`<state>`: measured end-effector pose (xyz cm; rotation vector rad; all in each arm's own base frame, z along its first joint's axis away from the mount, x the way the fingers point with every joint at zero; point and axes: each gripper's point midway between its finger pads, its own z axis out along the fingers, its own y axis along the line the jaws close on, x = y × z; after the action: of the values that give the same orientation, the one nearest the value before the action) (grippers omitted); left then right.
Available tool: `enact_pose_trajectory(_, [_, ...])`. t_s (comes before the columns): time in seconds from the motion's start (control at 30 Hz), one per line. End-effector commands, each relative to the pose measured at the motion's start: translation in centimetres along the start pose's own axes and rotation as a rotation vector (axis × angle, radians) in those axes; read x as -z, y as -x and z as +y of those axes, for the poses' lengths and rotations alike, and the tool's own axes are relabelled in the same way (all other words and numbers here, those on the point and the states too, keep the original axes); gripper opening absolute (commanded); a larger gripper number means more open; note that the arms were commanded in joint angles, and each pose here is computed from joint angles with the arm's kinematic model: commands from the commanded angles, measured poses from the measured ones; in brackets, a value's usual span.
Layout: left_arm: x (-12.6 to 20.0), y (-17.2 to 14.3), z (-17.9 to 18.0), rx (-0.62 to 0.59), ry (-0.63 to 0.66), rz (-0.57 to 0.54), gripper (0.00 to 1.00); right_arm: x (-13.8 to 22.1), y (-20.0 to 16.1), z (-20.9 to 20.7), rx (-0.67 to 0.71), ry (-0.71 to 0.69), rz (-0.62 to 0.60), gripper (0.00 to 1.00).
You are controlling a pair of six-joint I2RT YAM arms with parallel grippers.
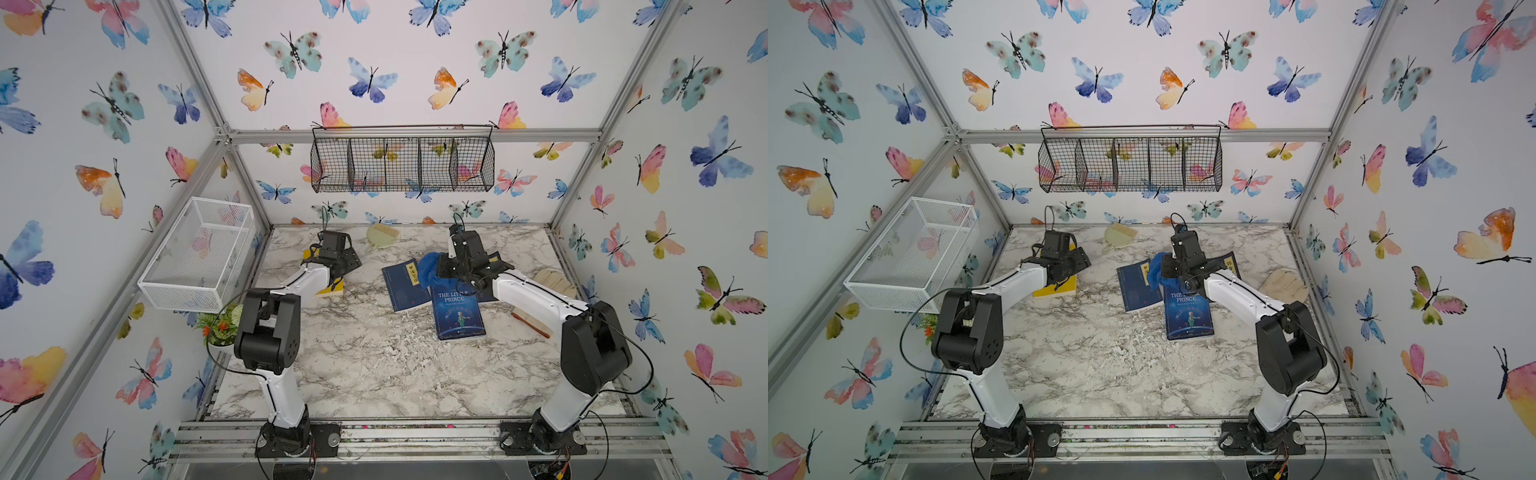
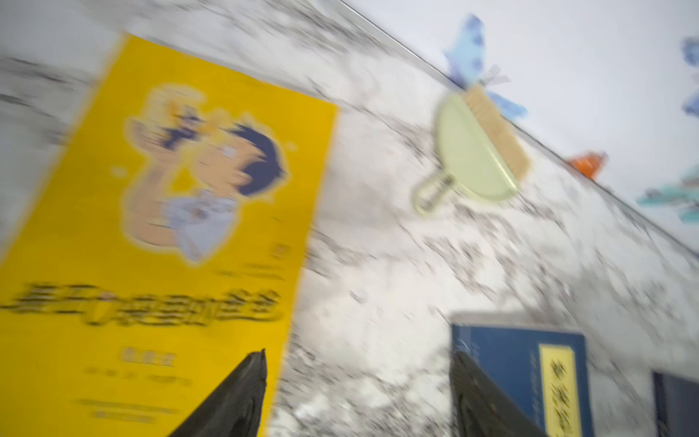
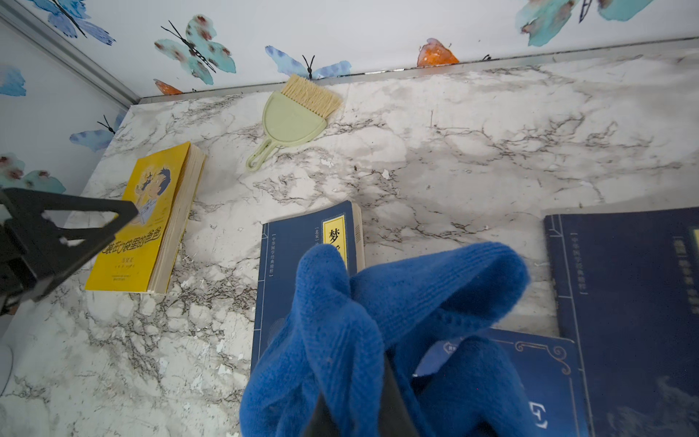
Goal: Wipe the cover of the book
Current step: Move the book to the center of the board, then adjust the book at the center of the board.
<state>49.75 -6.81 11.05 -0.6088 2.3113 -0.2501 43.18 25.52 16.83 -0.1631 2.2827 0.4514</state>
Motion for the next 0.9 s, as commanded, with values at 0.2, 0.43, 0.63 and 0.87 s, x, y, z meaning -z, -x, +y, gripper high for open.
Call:
enact_pose_trajectory(0.2, [-2.4, 3.6, 6.7, 0.09, 0.303, -0.08, 0.83, -0.4, -0.6, 0.8, -0.005, 0.045, 0.044, 0.03])
enact_pose_trajectory(0.43, [-3.2, 2.6, 7.9, 0.154, 0.402, -0.126, 0.86, -0.8, -1.3, 1.1, -0.018, 0.069, 0.069, 0.03])
enact_pose_trajectory(0.63, [-4.3, 1.1, 7.6, 0.152, 0.394, -0.107, 0.86, -1.3, -1.5, 2.0, -0.039, 0.117, 0.083, 0.03])
enact_pose_trajectory(0.87, [-3.0, -0.1, 11.3, 0.248, 0.551, -0.142, 0.86, -2.1, -2.1, 3.0, -0.054, 0.172, 0.12, 0.03])
